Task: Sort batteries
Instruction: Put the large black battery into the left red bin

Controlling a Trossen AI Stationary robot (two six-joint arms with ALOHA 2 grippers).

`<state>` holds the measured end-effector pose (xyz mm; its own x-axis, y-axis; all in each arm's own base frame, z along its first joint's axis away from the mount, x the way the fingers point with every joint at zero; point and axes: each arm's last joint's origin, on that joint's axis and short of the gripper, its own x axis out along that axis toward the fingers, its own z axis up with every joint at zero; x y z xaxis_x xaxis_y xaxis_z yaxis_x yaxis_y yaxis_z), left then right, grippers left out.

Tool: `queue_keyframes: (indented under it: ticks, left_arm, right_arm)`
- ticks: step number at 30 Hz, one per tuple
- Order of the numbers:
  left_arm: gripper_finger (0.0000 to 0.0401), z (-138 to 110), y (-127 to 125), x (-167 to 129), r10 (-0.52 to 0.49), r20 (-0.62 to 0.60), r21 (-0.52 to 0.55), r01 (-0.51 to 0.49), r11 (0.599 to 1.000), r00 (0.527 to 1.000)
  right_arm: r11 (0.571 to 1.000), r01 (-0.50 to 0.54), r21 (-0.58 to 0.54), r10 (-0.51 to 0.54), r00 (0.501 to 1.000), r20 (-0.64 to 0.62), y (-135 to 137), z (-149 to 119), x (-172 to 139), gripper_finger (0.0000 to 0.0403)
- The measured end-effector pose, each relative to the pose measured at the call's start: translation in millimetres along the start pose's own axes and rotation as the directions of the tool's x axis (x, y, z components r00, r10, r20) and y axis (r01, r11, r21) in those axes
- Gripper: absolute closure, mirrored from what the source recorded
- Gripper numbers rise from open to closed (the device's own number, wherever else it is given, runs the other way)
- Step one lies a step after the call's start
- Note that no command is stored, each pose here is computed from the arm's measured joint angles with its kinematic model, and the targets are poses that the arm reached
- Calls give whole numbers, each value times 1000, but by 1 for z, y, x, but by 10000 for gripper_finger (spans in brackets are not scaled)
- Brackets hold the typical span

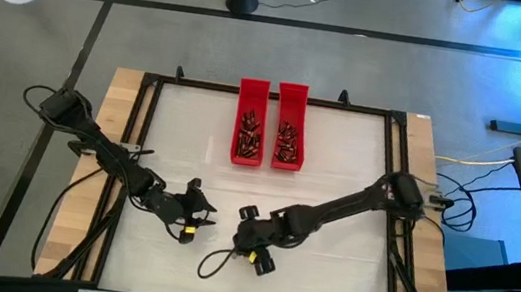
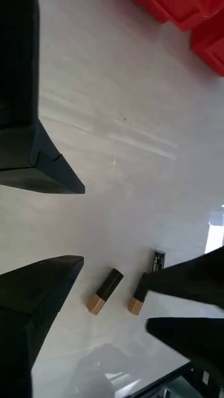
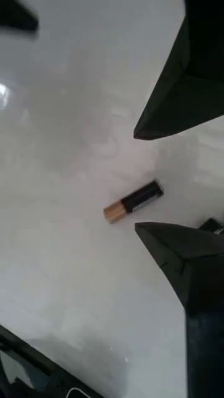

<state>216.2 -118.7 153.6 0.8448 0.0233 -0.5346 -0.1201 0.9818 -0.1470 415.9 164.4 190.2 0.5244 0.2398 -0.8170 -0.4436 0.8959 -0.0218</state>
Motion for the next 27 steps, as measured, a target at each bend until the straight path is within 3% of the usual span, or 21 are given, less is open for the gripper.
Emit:
queue_keyframes:
  ticks: [6, 16, 19, 24, 27]
  left_arm:
    - [240, 0, 0, 0, 1, -2, 6, -1, 1000, 1000]
    - [240, 0, 0, 0, 1, -1, 15, -1, 1000, 1000]
    - [240, 0, 0, 0, 1, -1, 15, -1, 1000, 1000]
    - [240, 0, 0, 0, 0, -1, 14, 0, 1000, 1000]
    - [240, 0, 0, 0, 0, -1, 14, 0, 1000, 1000]
  right_arm:
    - [998, -70, -6, 70, 998, 9, 4, -5, 24, 171]
    - [1000, -28, -8, 28, 999, -19, 6, -17, 58, 180]
    - [1000, 4, -10, -4, 1000, -30, 5, -19, 63, 223]
    - [1000, 2, 13, -1, 999, -44, 6, -22, 68, 359]
    - [999, 4, 32, -2, 999, -46, 5, -23, 69, 364]
